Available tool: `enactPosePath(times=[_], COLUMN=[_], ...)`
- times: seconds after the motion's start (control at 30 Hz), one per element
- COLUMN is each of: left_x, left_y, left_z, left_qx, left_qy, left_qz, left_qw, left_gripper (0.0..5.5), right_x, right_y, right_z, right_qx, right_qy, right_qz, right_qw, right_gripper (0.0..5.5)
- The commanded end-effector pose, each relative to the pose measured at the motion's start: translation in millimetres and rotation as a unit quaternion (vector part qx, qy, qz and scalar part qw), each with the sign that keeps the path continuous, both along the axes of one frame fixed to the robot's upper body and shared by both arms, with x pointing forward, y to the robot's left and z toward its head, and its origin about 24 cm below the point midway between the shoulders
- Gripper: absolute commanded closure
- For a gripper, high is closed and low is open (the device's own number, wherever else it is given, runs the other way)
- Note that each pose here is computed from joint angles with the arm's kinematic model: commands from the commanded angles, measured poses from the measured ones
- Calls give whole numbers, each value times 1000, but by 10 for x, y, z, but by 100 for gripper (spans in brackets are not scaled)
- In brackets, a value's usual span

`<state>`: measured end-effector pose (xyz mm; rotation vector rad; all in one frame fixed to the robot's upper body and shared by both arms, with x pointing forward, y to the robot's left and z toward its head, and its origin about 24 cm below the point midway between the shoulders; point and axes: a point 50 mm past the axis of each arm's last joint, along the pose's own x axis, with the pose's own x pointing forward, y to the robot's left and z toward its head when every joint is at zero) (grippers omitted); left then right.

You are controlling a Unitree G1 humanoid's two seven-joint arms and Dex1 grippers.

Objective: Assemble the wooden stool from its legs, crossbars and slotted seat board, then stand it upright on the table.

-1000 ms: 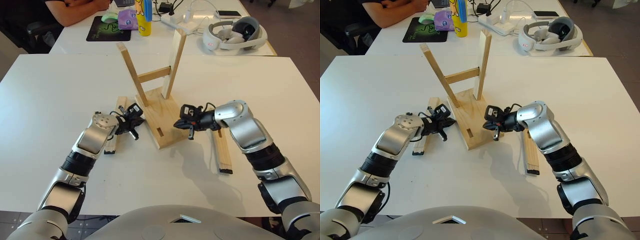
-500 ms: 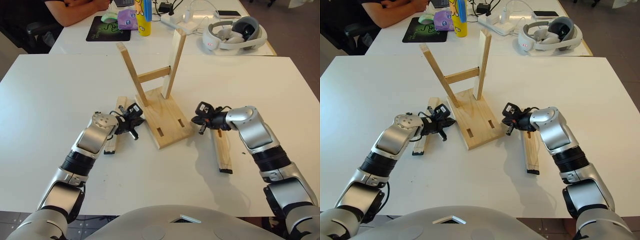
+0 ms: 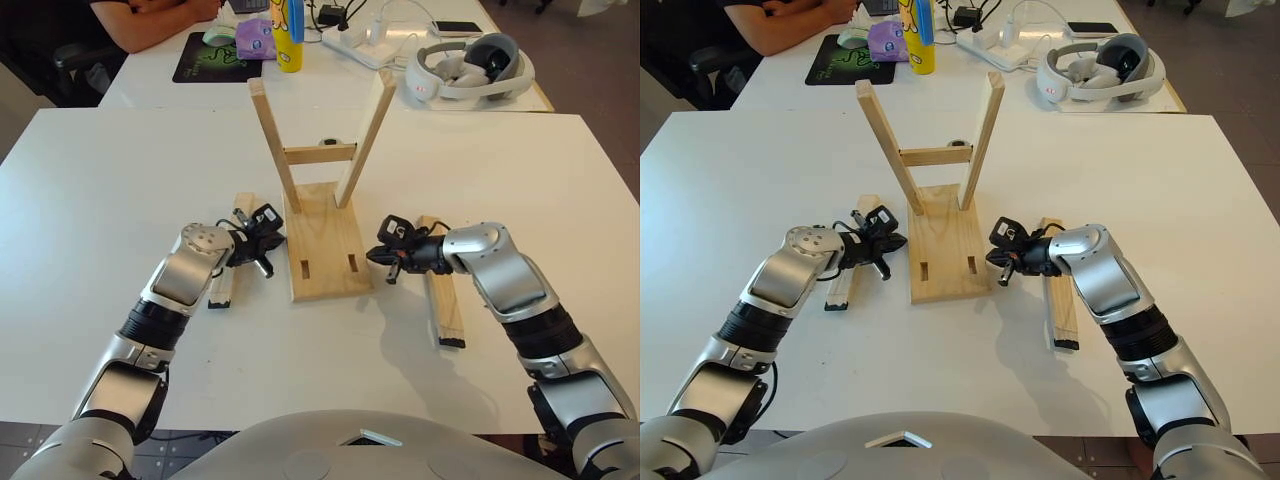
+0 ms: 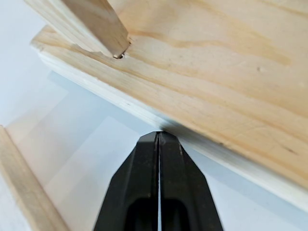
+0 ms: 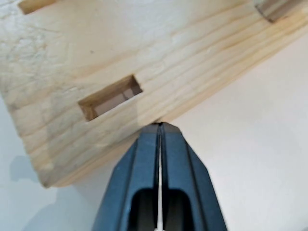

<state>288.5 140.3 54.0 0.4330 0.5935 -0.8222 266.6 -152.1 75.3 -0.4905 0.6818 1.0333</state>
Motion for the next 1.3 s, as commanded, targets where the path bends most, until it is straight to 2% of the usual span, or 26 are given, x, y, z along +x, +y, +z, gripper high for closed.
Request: enactPosePath(times=[0.03, 0.67, 0.97, 1.1, 1.17, 1.3], left_x=[1, 97, 117, 98, 89, 55], left_y=[-107, -182, -110, 69, 233, 588], left_z=[37, 120, 171, 304, 459, 771], left_qx=[-12, -16, -3, -13, -24, -74], left_qy=[0, -24, -42, -74, -124, -221], left_qz=[-25, -36, -42, -15, 22, 156], left_qw=[1000, 999, 998, 997, 992, 960], left_gripper=[549, 549, 549, 549, 549, 491], right_x=[-74, -13, -1, 14, 31, 82], right_y=[72, 38, -45, -154, -201, -327], right_z=[-6, 74, 75, 131, 200, 305], right_qx=[26, 26, 18, 27, 48, 115], right_qy=[20, 5, -8, -24, -47, -106], right_qz=[17, 20, 5, -20, -38, -141], right_qw=[999, 999, 1000, 999, 997, 977], right_gripper=[550, 550, 550, 550, 550, 550])
